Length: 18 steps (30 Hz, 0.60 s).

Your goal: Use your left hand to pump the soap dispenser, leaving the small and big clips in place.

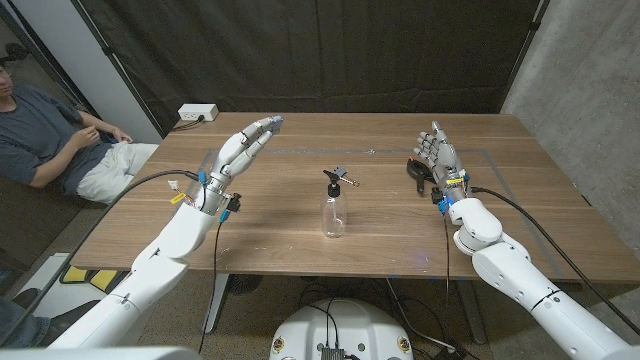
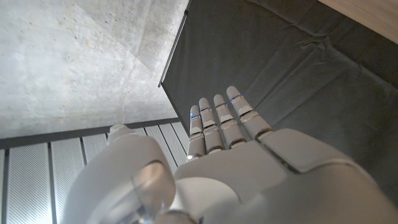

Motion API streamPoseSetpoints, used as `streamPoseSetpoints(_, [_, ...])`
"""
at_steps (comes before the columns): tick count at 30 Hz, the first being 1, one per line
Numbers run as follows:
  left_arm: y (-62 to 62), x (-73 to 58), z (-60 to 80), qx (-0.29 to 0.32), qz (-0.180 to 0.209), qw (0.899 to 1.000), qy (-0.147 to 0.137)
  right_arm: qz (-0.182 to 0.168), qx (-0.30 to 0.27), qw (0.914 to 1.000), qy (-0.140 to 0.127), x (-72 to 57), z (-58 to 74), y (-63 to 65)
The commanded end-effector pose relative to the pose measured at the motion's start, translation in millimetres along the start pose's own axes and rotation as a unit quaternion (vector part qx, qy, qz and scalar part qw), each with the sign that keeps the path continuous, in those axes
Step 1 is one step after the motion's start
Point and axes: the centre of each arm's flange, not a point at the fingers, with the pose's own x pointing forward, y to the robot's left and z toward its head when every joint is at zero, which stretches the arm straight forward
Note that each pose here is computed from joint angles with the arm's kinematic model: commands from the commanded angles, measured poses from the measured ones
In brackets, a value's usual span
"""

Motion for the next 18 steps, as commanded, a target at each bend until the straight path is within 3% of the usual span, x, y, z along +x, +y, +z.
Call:
streamPoseSetpoints(1, [-2.2, -6.4, 25.6, 0.087, -0.057, 0.994, -0.034, 0.004, -0.003, 1.0, 0.003, -7.8, 0.7, 12.6])
streamPoseSetpoints(9, [-0.1, -9.9, 41.0, 0.141, -0.083, 0.986, -0.045, 0.01, -0.006, 0.9999, 0.003, -10.4, 2.9, 16.6])
streamPoseSetpoints(18, [-1.7, -5.8, 65.3, 0.216, -0.137, 0.964, -0.067, 0.022, -0.005, 0.9997, 0.002, -10.0, 3.4, 23.9])
